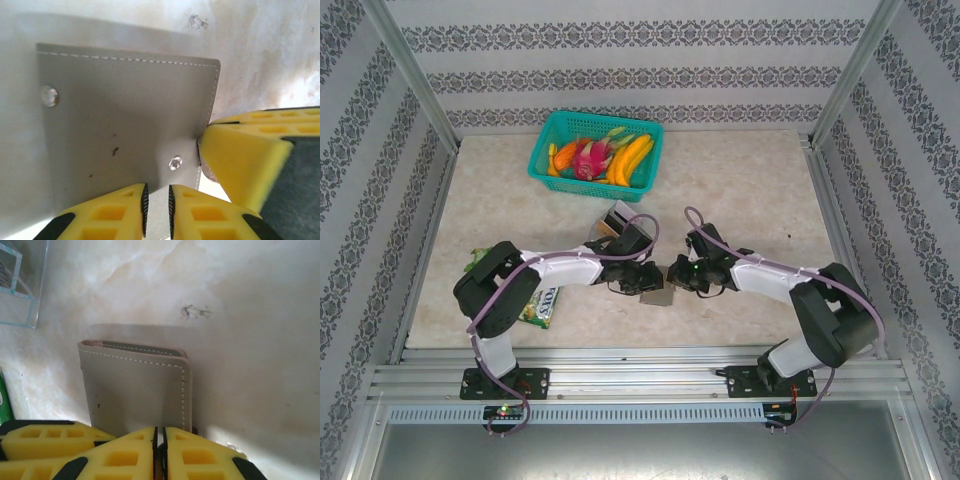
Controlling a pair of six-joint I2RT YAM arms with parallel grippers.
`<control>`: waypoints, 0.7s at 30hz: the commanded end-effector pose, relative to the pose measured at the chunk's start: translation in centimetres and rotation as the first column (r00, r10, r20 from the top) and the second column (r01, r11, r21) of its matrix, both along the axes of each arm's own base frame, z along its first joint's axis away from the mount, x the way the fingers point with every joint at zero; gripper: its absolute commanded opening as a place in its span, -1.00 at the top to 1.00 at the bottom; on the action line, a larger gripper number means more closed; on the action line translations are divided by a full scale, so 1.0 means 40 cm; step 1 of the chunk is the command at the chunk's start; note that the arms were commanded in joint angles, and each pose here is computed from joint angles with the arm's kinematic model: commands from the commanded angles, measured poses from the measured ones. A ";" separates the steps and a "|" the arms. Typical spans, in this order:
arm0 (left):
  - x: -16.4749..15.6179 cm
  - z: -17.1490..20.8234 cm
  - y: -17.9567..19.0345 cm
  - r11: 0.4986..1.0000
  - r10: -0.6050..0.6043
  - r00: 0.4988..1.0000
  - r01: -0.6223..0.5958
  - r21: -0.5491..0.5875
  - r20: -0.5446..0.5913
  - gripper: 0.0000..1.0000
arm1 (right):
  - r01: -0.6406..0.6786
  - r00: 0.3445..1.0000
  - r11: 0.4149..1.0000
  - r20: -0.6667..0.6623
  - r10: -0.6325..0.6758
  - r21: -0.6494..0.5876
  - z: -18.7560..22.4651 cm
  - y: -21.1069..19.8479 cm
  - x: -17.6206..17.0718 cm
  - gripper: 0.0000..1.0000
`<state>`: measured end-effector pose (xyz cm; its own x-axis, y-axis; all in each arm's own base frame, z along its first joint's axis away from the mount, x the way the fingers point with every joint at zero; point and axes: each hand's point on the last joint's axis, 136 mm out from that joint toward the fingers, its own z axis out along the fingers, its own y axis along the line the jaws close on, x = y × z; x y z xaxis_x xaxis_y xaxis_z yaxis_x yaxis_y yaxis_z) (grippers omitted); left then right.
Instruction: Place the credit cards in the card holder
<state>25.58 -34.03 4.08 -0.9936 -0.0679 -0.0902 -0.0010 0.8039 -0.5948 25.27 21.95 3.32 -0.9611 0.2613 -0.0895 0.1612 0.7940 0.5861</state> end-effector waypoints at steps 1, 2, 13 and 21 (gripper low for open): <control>0.011 0.021 0.061 0.996 0.051 0.996 -0.056 0.071 0.066 0.48 | -0.013 1.000 1.000 -0.026 0.012 -0.020 -0.010 0.012 0.001 0.73; 0.012 0.025 0.075 0.994 0.056 0.995 -0.063 0.092 0.081 0.47 | -0.015 0.999 1.000 -0.030 0.014 -0.027 -0.016 0.010 -0.001 0.74; 0.015 -0.022 0.119 0.973 0.047 0.997 -0.062 0.224 0.069 0.28 | -0.051 0.998 0.999 -0.030 0.052 0.019 0.007 0.031 -0.001 0.58; 0.013 -0.047 0.108 0.975 0.033 0.998 -0.043 0.220 0.046 0.25 | -0.036 0.999 0.998 -0.020 0.037 0.050 0.030 0.026 -0.002 0.42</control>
